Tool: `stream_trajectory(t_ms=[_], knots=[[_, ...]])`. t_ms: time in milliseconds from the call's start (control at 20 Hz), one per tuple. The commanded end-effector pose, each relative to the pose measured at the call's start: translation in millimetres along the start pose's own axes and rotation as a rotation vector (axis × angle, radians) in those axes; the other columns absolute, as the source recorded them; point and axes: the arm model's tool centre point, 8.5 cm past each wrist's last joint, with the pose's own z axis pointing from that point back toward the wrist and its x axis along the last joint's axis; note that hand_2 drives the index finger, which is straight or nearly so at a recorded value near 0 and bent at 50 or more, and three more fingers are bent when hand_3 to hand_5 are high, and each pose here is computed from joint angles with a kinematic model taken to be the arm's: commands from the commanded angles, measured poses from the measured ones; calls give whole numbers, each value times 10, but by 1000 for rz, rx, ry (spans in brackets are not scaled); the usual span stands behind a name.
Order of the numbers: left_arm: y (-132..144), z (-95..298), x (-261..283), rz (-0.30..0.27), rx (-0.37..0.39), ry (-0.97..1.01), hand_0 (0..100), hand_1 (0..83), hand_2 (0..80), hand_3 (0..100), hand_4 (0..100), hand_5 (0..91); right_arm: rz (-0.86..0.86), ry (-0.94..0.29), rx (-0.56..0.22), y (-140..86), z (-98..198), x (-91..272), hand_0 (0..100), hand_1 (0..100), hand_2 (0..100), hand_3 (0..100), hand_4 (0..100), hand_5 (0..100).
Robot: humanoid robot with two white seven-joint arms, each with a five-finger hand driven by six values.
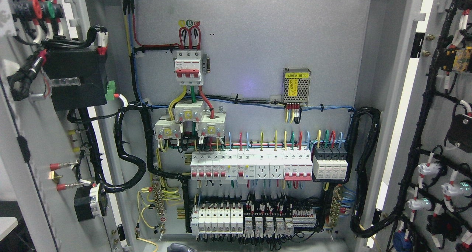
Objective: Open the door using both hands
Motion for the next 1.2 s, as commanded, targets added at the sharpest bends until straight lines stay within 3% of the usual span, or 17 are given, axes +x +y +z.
stream_trajectory(t_ms=[0, 50, 200, 451, 651, 1002, 1152], knots=[[-36, 88, 591, -210, -8, -258, 0, 0, 0, 0, 31, 0, 31, -53, -94, -115, 467, 8, 107, 0, 0, 0, 0, 0], [-76, 115, 644, -242, -17, -282, 0, 0, 0, 0, 31, 0, 36, -81, -107, -107, 514, 46, 107, 0, 0, 0, 0, 0], [-149, 253, 910, -261, -33, -404, 0, 0, 0, 0, 31, 0, 58, -106, -117, -62, 715, 146, 107, 0, 0, 0, 0, 0], [-307, 691, 1301, -383, -94, -608, 0, 0, 0, 0, 31, 0, 91, -97, -166, -41, 1178, 233, 106, 0, 0, 0, 0, 0], [-273, 1107, 1574, -489, -157, -723, 0, 0, 0, 0, 31, 0, 138, -112, -224, -37, 1642, 230, 107, 0, 0, 0, 0, 0], [-292, 1480, 1992, -592, -200, -958, 0, 0, 0, 0, 31, 0, 247, -185, -297, 32, 2337, 244, 107, 0, 0, 0, 0, 0], [-366, 1684, 2186, -596, -228, -1067, 0, 0, 0, 0, 31, 0, 284, -198, -320, 73, 2576, 256, 107, 0, 0, 0, 0, 0]])
